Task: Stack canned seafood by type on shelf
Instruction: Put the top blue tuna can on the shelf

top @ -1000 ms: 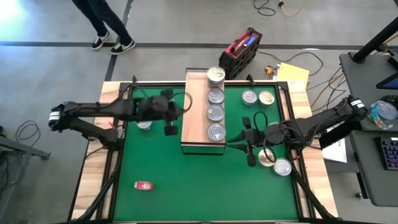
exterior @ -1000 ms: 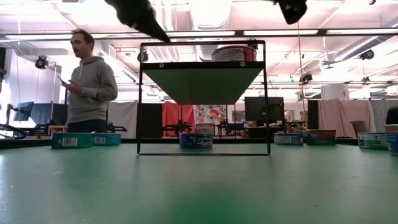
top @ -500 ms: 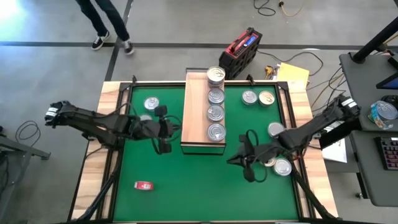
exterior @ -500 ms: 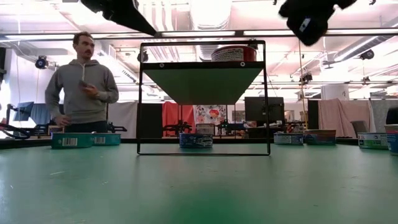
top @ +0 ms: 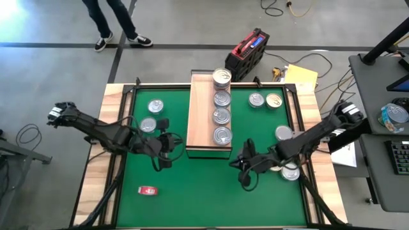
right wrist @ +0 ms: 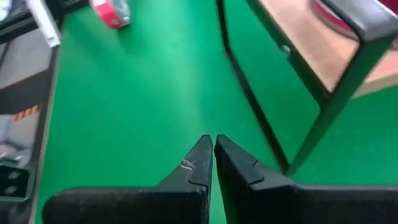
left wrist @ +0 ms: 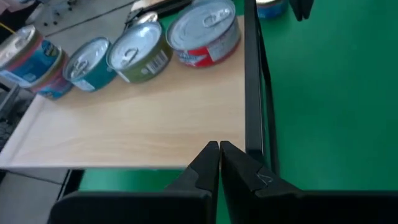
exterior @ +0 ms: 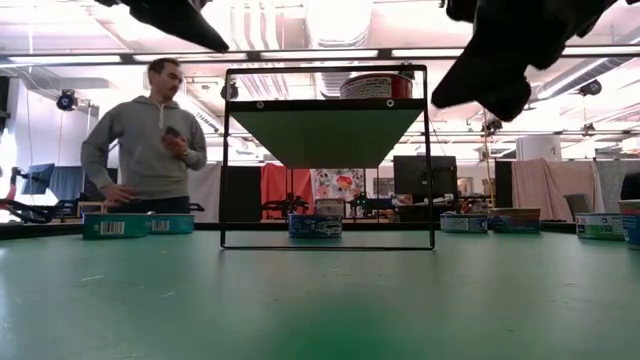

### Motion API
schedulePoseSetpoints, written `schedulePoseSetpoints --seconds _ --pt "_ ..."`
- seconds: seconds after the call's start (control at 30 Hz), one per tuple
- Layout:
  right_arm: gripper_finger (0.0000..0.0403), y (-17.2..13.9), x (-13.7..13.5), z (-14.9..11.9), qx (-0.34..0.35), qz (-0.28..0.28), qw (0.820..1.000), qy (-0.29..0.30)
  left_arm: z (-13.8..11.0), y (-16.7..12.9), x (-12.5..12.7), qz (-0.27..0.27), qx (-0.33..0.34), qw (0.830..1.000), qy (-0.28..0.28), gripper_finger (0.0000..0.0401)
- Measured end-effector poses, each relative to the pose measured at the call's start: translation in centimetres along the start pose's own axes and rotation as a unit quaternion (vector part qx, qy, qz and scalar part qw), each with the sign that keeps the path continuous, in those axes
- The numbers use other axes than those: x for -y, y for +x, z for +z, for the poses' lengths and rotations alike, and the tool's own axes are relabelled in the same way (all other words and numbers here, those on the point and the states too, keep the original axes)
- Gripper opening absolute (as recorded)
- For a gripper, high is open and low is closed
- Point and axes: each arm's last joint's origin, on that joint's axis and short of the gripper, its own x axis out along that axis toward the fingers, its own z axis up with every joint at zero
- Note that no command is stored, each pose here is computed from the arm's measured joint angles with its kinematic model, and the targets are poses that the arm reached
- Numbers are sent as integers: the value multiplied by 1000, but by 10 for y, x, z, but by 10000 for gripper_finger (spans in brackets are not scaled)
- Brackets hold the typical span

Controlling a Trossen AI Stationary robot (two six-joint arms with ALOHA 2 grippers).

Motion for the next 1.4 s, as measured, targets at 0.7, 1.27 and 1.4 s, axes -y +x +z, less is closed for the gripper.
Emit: schedulePoseSetpoints --seconds 0.7,1.27,1.4 --pt "12 11 6 -8 36 -102 994 1 -5 0 -1 13 -24 1000 6 0" --pt "12 9 10 -9 45 -138 989 -15 -5 0 -2 38 -23 999 12 0" --pt "12 9 10 -9 46 -142 989 -16 -5 0 -2 38 -23 999 12 0"
